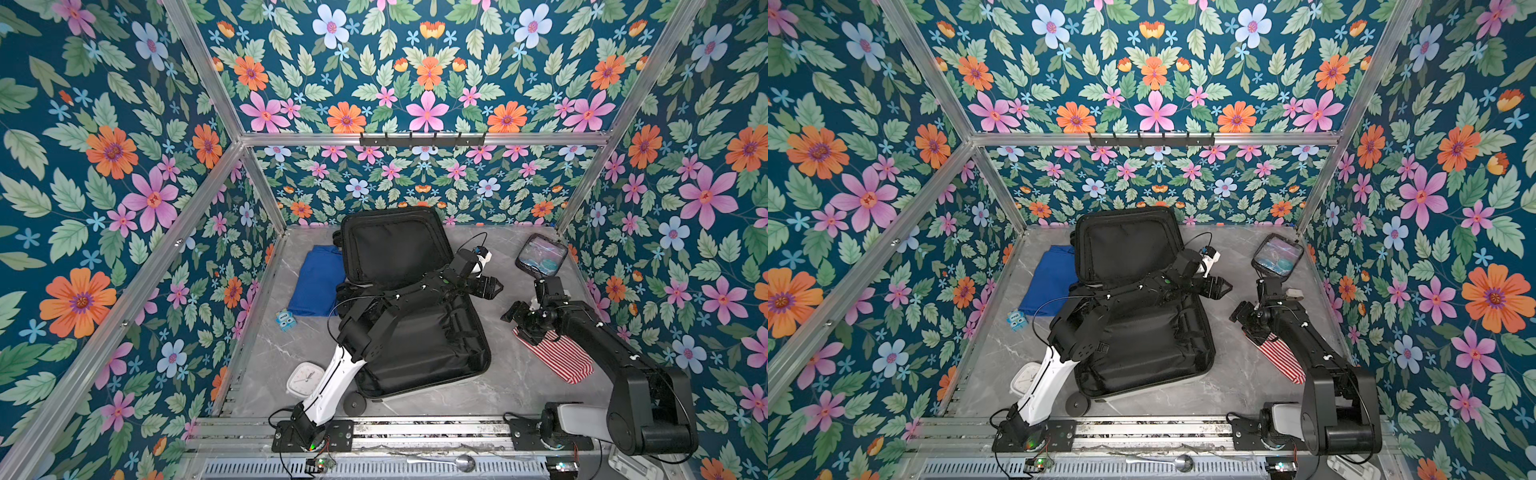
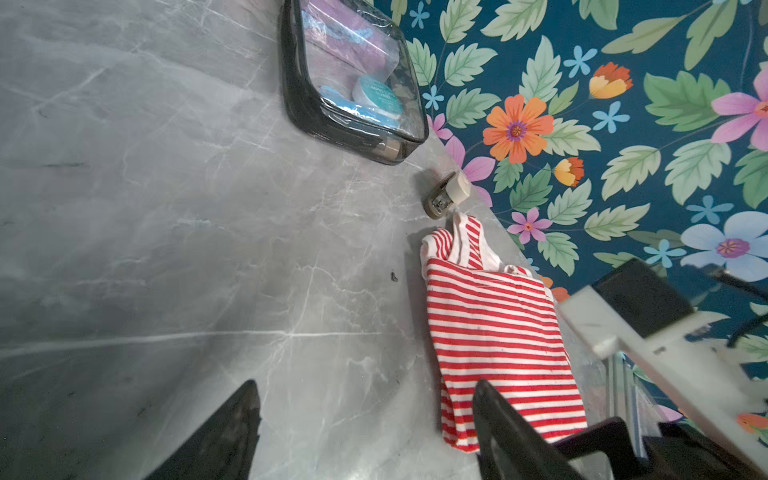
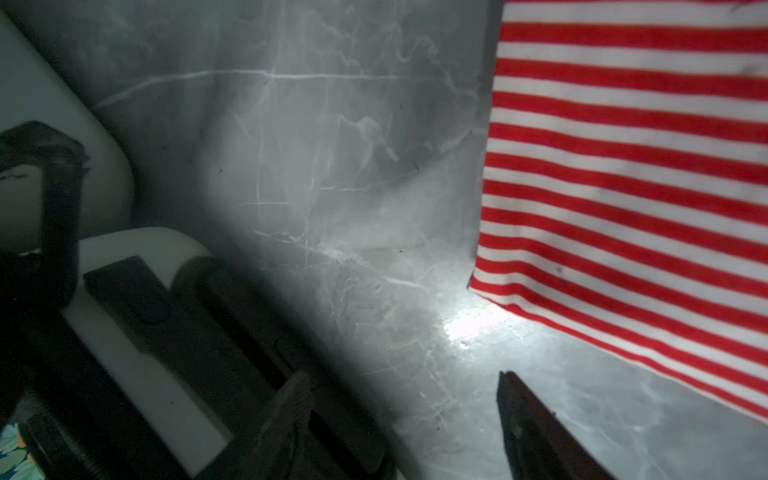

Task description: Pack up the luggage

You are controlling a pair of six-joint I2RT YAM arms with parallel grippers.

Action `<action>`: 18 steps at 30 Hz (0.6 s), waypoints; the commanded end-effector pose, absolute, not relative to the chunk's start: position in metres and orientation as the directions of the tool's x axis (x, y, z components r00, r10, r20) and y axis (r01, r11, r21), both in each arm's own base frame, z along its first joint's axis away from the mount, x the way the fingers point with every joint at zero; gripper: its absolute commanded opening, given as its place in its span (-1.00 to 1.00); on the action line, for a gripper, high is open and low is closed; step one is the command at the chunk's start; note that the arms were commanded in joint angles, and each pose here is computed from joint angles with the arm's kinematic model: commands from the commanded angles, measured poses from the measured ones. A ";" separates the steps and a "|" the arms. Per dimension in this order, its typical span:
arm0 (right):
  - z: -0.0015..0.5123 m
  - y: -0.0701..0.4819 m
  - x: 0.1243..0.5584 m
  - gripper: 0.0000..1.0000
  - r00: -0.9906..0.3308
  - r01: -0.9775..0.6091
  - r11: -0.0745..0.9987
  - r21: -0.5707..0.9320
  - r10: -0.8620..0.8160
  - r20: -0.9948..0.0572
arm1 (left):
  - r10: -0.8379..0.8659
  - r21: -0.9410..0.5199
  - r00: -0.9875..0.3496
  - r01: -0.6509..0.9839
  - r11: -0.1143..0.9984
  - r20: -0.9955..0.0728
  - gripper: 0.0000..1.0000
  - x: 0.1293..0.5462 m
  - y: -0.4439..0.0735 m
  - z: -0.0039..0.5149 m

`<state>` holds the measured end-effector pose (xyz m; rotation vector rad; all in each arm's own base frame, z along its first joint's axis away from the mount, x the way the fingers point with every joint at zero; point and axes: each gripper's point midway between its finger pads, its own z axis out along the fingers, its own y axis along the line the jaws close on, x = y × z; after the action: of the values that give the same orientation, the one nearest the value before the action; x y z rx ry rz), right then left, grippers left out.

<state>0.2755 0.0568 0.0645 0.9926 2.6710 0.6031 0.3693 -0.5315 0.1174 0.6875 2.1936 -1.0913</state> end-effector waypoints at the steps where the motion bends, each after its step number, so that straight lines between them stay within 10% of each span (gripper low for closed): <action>1: 0.061 0.066 0.275 0.43 -0.726 0.585 0.643 0.494 0.687 -0.034 | 0.236 -0.509 -0.739 0.624 0.593 -0.631 0.67 0.366 -0.511 0.094; 18: 0.044 0.147 0.233 0.42 -0.878 0.426 0.794 0.434 0.479 -0.016 | 0.101 -0.468 -0.607 0.697 0.543 -0.788 0.85 0.349 -0.450 0.259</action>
<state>0.2320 0.1398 0.0459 0.7185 2.8573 0.6365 0.3431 -0.4784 0.2529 0.6895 2.0366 -1.1311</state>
